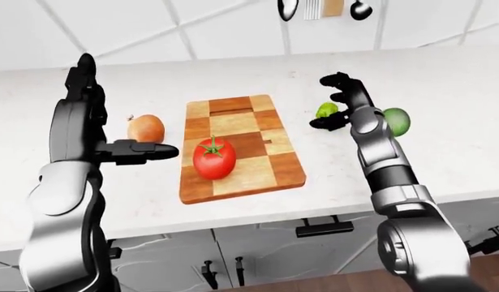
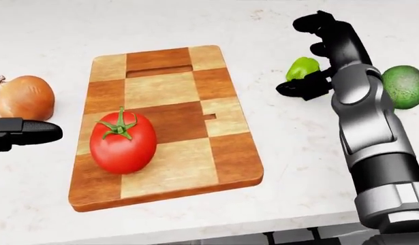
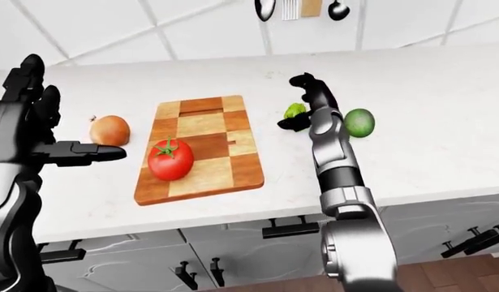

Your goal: Place the avocado, onion, tomato and bell pepper on the cutting board.

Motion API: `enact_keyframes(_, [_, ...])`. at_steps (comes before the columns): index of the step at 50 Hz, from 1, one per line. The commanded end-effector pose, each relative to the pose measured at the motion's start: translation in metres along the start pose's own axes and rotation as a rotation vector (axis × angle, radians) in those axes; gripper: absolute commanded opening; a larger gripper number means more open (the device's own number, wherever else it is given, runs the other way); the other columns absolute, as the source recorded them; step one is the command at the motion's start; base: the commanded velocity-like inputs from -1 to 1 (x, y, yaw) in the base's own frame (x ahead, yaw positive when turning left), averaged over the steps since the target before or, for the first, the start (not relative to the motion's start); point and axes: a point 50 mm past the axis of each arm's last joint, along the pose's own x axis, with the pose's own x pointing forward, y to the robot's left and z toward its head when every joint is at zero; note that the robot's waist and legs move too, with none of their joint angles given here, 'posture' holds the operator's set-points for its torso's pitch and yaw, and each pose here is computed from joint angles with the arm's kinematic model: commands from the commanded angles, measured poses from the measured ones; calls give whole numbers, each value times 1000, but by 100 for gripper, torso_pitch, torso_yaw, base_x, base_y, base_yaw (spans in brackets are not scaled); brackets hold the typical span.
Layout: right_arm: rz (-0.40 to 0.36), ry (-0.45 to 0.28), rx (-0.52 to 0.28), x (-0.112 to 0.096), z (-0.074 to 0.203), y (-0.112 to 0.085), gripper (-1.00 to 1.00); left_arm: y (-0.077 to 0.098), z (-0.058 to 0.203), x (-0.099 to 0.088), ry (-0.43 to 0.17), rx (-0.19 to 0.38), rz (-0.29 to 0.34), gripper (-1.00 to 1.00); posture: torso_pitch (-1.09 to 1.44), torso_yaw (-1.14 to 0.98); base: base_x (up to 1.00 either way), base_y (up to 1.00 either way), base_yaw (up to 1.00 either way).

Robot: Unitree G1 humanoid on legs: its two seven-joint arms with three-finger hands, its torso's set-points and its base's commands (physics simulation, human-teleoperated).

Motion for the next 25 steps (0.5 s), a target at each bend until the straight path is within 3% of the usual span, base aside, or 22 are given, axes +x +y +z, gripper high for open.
enact_keyframes(1, [-52, -80, 4, 1, 19, -13, 35, 5, 15, -2, -82, 10, 24, 100, 0, 0, 0, 0, 0])
enact_keyframes(6, [-43, -74, 5, -1, 15, -9, 33, 6, 15, -2, -81, 12, 26, 100, 0, 0, 0, 0, 0])
enact_keyframes(9, [-42, -73, 11, -1, 14, -9, 19, 5, 15, -2, -81, 11, 25, 100, 0, 0, 0, 0, 0])
enact_keyframes(14, [-55, -82, 23, -2, 17, -11, -19, 4, 15, -1, -81, 14, 24, 100, 0, 0, 0, 0, 0])
enact_keyframes(16, [-54, -86, 23, -3, 17, -12, -55, 3, 15, -1, -81, 13, 22, 100, 0, 0, 0, 0, 0])
enact_keyframes(20, [-53, -92, 23, -4, 19, -12, -88, 3, 14, 0, -79, 14, 23, 100, 0, 0, 0, 0, 0])
enact_keyframes(25, [-59, -119, 21, -6, 30, -17, -100, 3, 14, 0, -78, 15, 21, 100, 0, 0, 0, 0, 0])
